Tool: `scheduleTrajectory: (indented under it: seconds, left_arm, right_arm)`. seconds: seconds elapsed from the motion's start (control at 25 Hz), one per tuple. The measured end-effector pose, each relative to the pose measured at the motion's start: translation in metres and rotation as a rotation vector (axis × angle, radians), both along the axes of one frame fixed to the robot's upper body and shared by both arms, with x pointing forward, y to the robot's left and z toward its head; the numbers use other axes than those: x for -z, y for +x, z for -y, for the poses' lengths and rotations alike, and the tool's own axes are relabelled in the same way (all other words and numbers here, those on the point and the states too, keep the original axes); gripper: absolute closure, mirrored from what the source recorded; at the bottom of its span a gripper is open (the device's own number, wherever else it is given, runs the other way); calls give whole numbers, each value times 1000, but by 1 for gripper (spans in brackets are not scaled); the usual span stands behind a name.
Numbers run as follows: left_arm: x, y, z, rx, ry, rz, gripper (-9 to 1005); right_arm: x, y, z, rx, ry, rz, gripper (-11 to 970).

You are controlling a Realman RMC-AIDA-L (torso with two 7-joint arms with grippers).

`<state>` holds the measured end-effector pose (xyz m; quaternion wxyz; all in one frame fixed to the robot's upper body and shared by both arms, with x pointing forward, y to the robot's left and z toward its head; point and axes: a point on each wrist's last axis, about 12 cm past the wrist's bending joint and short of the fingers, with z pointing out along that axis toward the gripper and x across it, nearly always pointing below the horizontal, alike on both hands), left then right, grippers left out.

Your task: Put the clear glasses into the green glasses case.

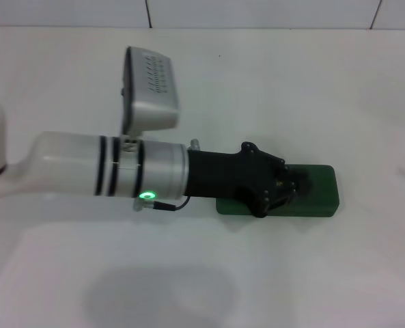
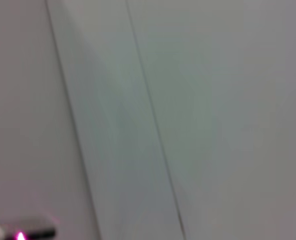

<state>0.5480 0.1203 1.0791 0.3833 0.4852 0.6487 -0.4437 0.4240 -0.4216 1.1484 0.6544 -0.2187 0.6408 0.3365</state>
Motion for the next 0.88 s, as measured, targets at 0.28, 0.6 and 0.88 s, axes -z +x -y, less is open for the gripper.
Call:
scheduleTrajectory:
  seconds: [0.28,0.6,0.88]
  left_arm:
    - [-17,-22,-53,27,-282,92,766]
    - [-20,-44,-118,-74,-373,82,565]
    - [-18,-47,-138,-20,-269,37,361]
  right_arm:
    - [20,23,-28,-139,-78,-50,651]
    - [36,59,-82,-363,-81,-92,483]
    - [39,90,-135,-552,-82,-126,291]
